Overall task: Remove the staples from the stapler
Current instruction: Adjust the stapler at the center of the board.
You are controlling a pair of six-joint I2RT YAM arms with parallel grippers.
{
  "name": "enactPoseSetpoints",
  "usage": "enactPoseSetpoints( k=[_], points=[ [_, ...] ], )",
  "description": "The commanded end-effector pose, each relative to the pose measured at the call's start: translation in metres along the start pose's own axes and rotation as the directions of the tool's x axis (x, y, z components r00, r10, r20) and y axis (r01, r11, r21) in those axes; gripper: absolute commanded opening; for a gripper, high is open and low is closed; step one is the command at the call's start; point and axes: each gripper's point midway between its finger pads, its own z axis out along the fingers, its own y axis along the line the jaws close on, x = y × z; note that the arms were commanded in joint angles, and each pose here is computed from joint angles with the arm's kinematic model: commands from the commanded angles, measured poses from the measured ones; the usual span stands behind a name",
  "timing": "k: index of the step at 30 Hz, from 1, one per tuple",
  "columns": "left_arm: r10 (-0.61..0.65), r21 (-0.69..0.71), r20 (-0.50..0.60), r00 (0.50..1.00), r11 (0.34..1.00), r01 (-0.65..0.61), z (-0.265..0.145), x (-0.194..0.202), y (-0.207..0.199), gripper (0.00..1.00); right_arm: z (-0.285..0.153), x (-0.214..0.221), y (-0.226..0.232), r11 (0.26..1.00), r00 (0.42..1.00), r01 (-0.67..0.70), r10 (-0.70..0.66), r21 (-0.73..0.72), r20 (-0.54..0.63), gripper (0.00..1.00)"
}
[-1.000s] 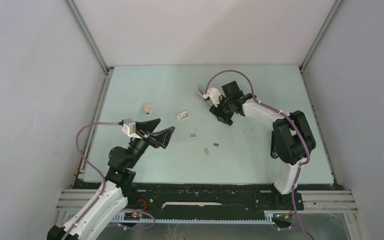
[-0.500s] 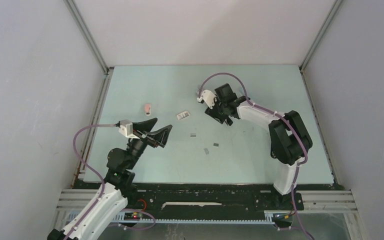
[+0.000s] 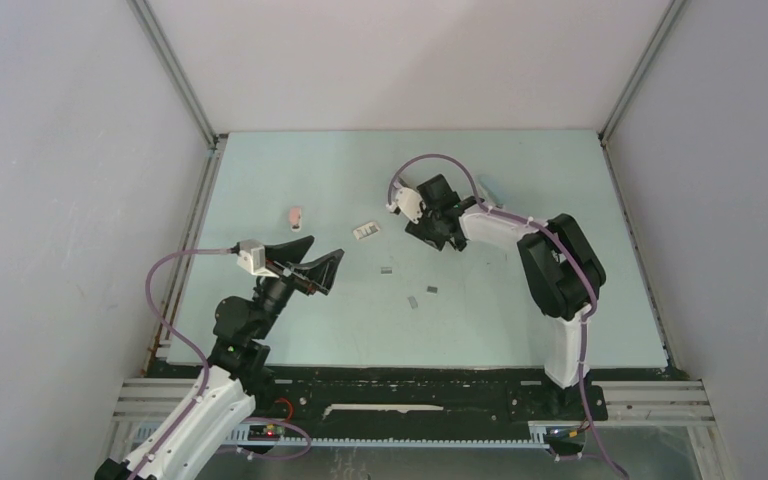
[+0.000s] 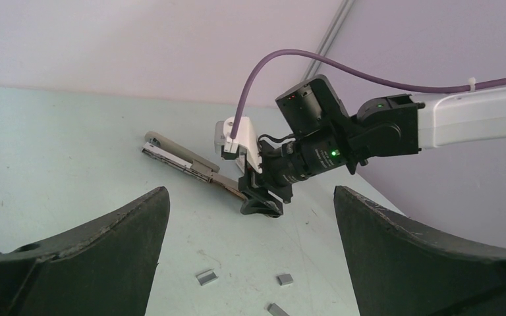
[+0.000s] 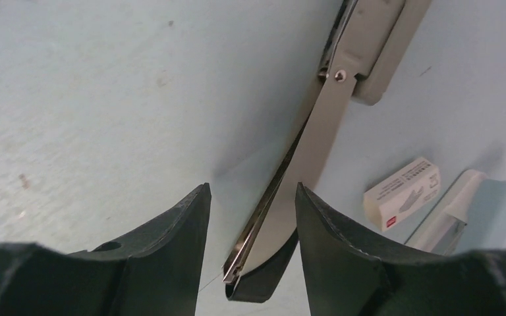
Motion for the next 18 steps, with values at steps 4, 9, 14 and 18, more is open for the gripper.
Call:
enactPoseSetpoints(
  k=[4,9,14,18],
  points=[
    [0.013,-0.021,0.004,1.0,1.0,-0.013,-0.003,0.004,0.007,1.0,0.008,-0.015,-0.028,0.994,1.0,0.017,-0.016,0.111,-0.012,0.58],
    [0.015,-0.023,0.005,1.0,1.0,-0.015,-0.002,0.004,0.007,1.0,0.005,-0.019,-0.03,0.993,1.0,0.013,-0.013,0.116,0.005,0.57],
    [0.015,-0.022,0.002,1.0,1.0,-0.015,-0.003,0.005,0.007,1.0,0.002,-0.02,-0.04,0.991,1.0,-0.006,0.004,0.132,0.016,0.57],
    [0.013,-0.022,0.004,1.0,1.0,-0.013,-0.003,0.005,0.007,1.0,0.002,-0.018,-0.045,0.991,1.0,-0.011,0.01,0.135,0.013,0.55]
  ],
)
